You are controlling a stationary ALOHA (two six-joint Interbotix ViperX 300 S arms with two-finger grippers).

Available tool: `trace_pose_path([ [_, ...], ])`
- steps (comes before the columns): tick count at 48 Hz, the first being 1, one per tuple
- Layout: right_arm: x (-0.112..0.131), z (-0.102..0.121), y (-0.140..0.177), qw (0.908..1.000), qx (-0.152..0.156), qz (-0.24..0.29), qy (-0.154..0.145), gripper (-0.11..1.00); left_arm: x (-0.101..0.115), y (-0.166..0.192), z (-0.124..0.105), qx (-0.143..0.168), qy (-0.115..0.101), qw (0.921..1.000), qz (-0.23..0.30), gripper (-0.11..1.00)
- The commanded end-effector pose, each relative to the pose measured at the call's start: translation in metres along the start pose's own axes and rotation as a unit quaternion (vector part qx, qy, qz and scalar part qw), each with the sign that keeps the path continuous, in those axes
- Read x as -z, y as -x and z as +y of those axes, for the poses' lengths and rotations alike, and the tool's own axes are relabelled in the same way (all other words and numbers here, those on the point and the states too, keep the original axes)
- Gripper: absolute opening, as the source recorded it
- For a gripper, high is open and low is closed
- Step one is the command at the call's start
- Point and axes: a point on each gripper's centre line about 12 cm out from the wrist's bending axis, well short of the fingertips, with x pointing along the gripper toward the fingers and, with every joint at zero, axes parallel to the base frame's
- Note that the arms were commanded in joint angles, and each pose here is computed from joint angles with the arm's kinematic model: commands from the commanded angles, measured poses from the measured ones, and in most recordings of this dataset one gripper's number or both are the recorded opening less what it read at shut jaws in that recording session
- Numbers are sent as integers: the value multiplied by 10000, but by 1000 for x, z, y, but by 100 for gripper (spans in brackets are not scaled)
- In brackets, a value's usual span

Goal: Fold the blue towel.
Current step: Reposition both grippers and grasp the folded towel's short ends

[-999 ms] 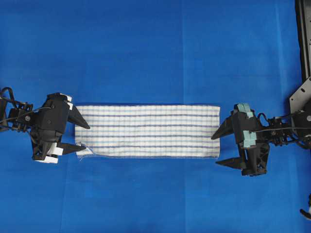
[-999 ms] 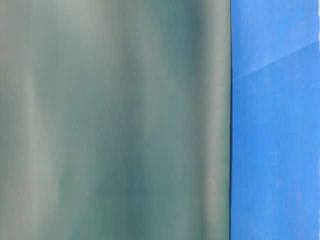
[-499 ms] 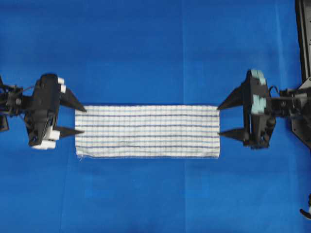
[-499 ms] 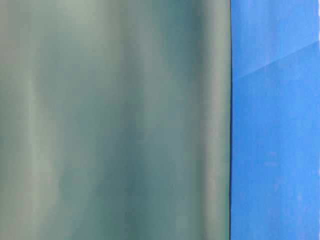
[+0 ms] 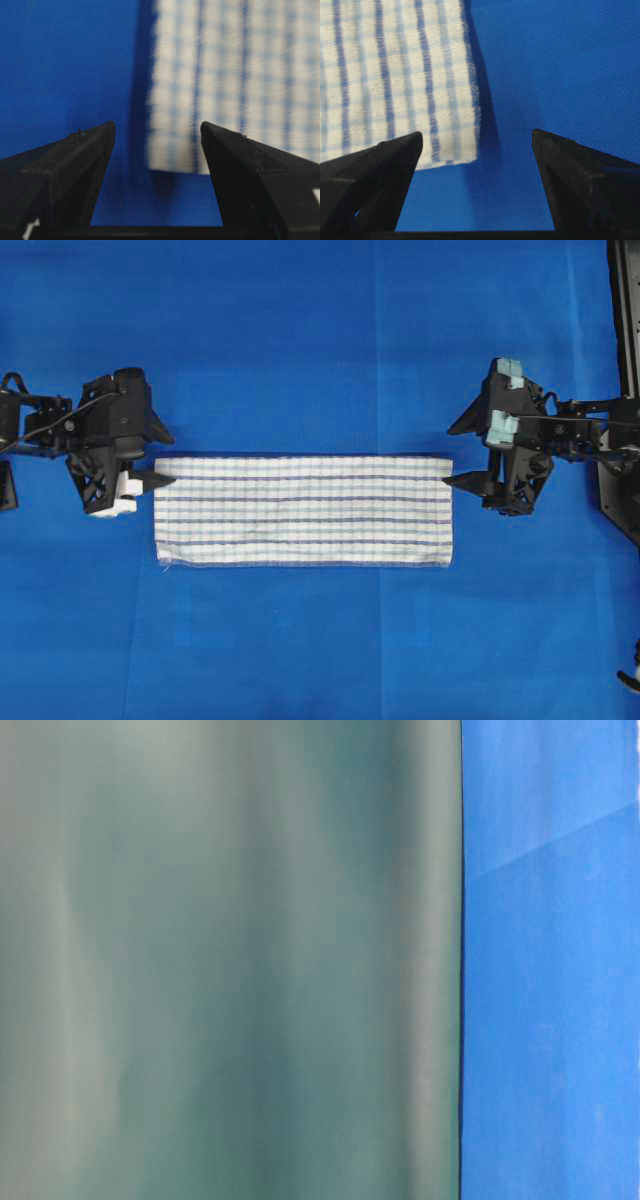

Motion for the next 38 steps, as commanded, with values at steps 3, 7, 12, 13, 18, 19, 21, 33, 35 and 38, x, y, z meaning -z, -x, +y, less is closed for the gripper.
trace_pose_path([
  [3, -3, -3, -10, 9999, 33, -114, -34, 84, -3, -6, 6, -67, -10, 9999, -134, 64],
  [7, 0, -5, -16, 10000, 59, -66, -31, 84, -3, -8, 7, -77, -14, 9998, -181, 64],
  [12, 1, -5, -21, 10000, 86, 15, -38, 82, 0, -10, 7, -80, -13, 9999, -127, 64],
  [13, 2, -5, -21, 10000, 84, 31, -25, 82, 0, -10, 7, -80, -13, 9999, -127, 64],
  [18, 3, -5, -22, 9999, 98, 59, -30, 71, 3, -10, 7, -81, -5, 9999, -89, 61],
  [19, 3, -5, -22, 9999, 93, 60, -25, 65, 3, -9, 7, -81, -5, 9999, -89, 60],
  [21, 3, -5, -22, 9999, 88, 62, -11, 53, 3, -9, 7, -82, -5, 9999, -74, 56],
  [33, 4, 1, -20, 10000, 6, 63, 74, -1, 8, -8, 6, -71, -5, 9998, 188, 5],
  [35, 4, 1, -19, 10000, 2, 48, 74, -4, 7, -8, 5, -66, 5, 9998, 188, 3],
  [38, 1, 3, -17, 10000, -26, -24, 79, -4, 4, -7, 5, -64, 5, 9998, 165, 3],
])
